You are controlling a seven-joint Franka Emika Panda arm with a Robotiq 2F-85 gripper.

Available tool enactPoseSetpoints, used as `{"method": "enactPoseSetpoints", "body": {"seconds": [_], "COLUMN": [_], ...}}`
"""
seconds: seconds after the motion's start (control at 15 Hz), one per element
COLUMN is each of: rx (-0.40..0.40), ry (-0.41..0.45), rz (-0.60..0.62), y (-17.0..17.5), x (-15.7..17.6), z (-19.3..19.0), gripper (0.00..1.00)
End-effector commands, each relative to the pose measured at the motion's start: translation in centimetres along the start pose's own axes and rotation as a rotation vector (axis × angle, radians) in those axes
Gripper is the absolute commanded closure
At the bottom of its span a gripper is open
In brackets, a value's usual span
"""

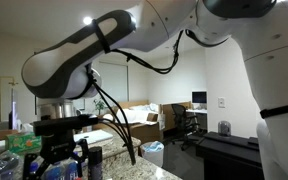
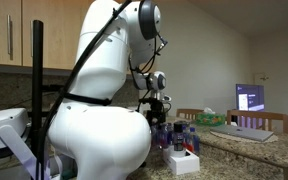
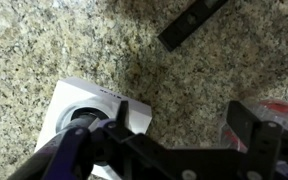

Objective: Put the black bottle on the white box, place the tape over the bottle, put the black object on top of the black bottle

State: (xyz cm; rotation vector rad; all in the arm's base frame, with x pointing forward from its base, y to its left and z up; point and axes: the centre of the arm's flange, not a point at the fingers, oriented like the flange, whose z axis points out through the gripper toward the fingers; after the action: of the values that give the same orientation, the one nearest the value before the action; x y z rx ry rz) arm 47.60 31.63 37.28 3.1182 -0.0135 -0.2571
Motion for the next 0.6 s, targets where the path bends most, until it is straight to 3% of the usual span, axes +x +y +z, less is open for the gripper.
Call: {"method": "enactPoseSetpoints", "body": {"seconds": [0.0, 0.2, 0.53], "rx": [0.000, 0.058, 0.246], "ry": [0.000, 0.001, 0.014], "rz": [0.000, 0.018, 0.262], "y": [0.0, -0.4, -3.7], "x": [0.0, -1.2, -6.2], "z": [0.0, 1.4, 7.7], "gripper": [0.00, 0.00, 0.00]}}
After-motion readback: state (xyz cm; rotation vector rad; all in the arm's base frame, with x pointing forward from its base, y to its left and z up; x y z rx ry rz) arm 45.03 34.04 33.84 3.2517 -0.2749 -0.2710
